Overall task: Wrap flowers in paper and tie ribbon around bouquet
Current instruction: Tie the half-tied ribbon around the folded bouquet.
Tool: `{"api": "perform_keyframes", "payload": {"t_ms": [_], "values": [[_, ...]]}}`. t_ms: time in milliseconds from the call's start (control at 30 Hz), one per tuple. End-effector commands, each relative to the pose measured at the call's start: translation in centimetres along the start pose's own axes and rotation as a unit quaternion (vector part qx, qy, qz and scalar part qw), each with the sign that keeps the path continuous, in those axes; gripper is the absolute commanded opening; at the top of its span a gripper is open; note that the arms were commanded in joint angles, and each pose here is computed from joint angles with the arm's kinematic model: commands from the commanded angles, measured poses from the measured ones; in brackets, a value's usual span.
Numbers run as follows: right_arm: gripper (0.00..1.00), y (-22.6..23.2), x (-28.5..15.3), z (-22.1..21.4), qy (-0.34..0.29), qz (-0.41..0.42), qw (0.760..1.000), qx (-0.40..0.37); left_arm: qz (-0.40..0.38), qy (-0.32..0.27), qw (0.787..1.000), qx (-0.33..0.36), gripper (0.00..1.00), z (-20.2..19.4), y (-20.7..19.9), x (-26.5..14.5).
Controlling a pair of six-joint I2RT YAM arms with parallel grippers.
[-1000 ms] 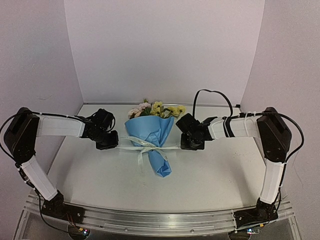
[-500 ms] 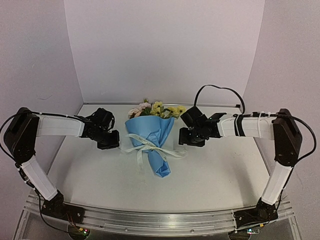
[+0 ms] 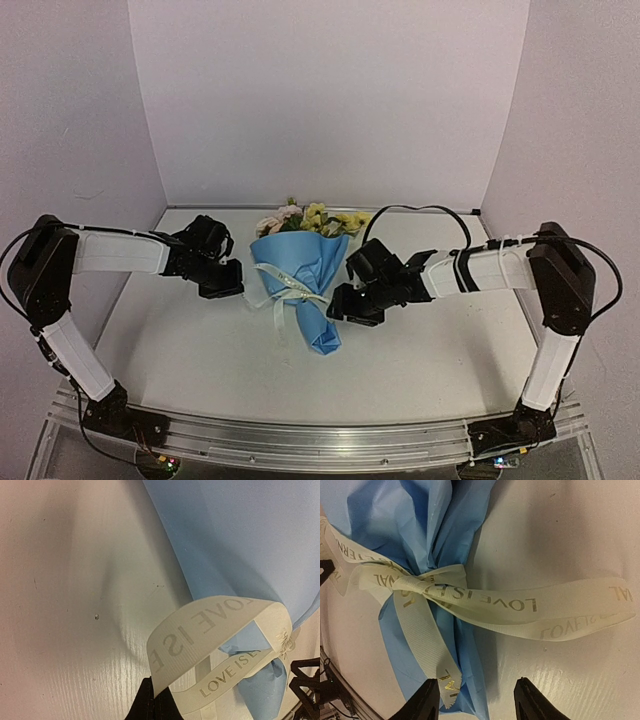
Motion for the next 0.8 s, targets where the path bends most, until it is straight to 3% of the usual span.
{"api": "perform_keyframes", "payload": {"t_ms": [0, 100, 200, 500, 633, 767], "values": [[0.54, 1.5, 0.8, 0.4, -0.004, 0.046, 0.998, 0.036, -0.024, -0.016, 1.000, 0.004, 0.00, 0.9, -1.4, -0.7], [0.53, 1.3, 1.4, 0.0, 0.000, 0.050, 0.998, 0.049, -0.026, -0.014, 1.000, 0.003, 0.00, 0.8, -1.4, -0.7], [0.46, 1.5, 1.6, 0.0, -0.001, 0.058, 0.997, 0.060, -0.030, -0.010, 0.999, 0.003, 0.00, 0.6, -1.5, -0.7], [0.07, 0.4, 0.8, 0.0, -0.021, 0.038, 0.996, 0.074, -0.040, -0.009, 0.999, -0.007, 0.05, 0.4, -1.5, -0.6], [0.02, 0.2, 0.4, -0.1, -0.023, 0.034, 0.996, 0.074, -0.053, -0.011, 0.998, -0.024, 0.15, 0.1, -1.5, -0.5], [0.05, 0.1, 0.3, -0.2, -0.023, 0.034, 0.996, 0.073, -0.073, -0.014, 0.996, -0.044, 0.26, -0.1, -1.9, -0.4]]}}
Point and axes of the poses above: each gripper's point midway between its finger pads, its own x axis out along the fingers, its own y axis along the line the jaws close on, z = x × y, the point moved 1 cm from there along -x, back along the fingers, and after that the axes turned 8 degrees about -x, right-handed, at the moved point
